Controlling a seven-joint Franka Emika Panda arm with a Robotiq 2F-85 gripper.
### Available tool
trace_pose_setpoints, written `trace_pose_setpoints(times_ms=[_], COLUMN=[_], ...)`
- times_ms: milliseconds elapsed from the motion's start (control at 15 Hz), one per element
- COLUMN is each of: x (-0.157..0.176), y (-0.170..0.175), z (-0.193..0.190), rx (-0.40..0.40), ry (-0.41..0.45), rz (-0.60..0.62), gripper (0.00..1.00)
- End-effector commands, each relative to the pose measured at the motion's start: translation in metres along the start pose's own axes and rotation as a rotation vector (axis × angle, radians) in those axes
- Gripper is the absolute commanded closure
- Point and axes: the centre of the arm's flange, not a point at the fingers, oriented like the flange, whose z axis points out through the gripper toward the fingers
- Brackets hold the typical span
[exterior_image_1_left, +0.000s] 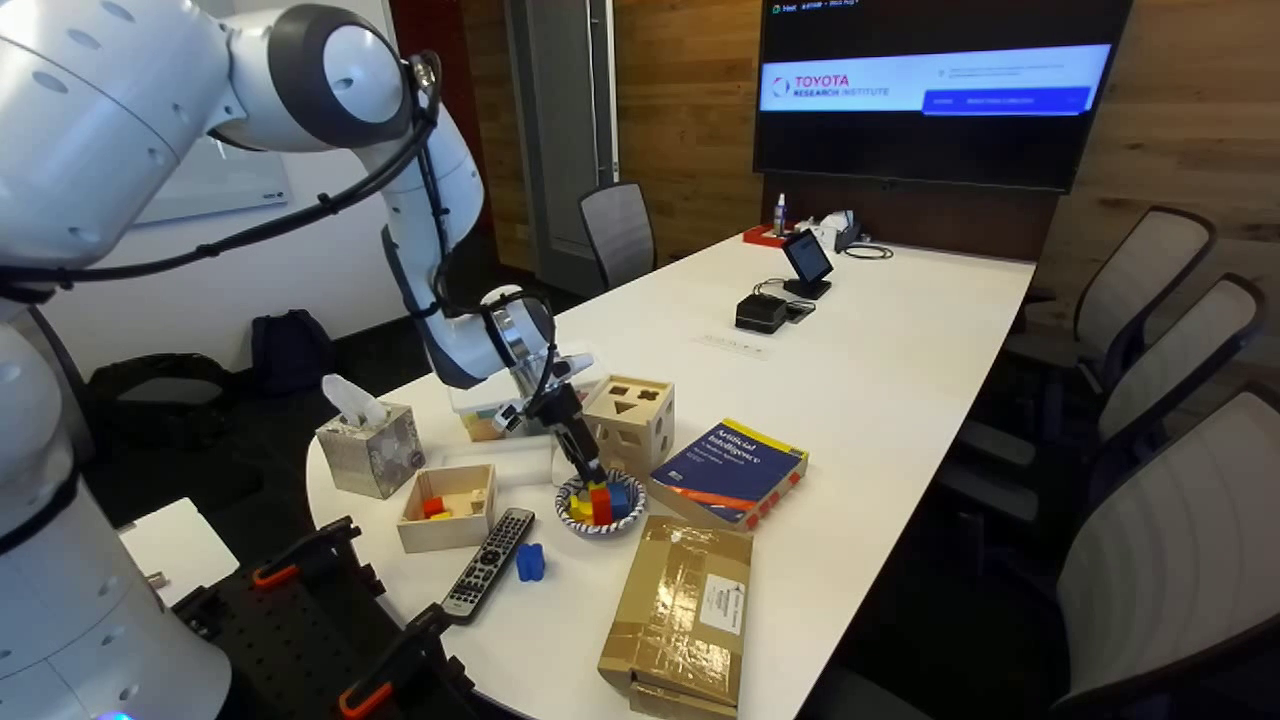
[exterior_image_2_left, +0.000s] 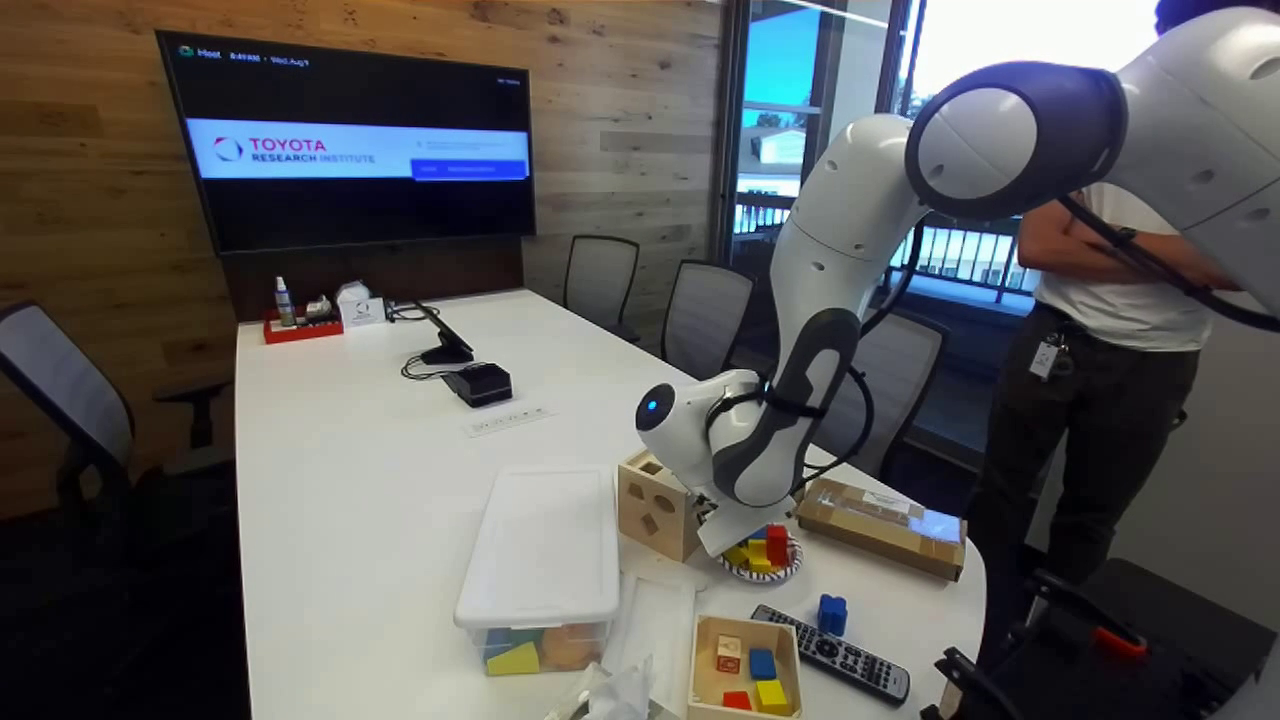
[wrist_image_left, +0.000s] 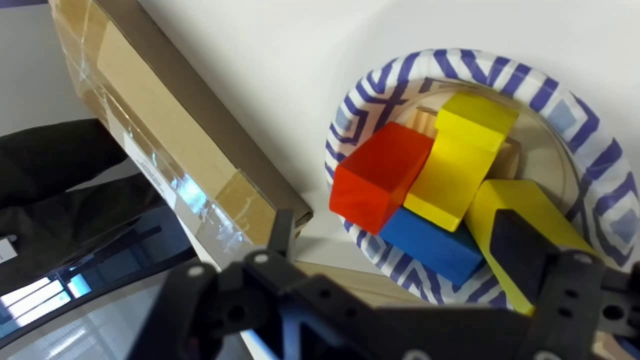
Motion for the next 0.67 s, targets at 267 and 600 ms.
trace_pose_setpoints(times_ms=[267, 600], x=[-0.006, -0.008], y=[0.013, 0.012], z=[0.005, 0.007], rx=[0.053, 0.053], ry=[0.027, 0.024], rz=[0.005, 0.003], gripper=[0.00, 0.00])
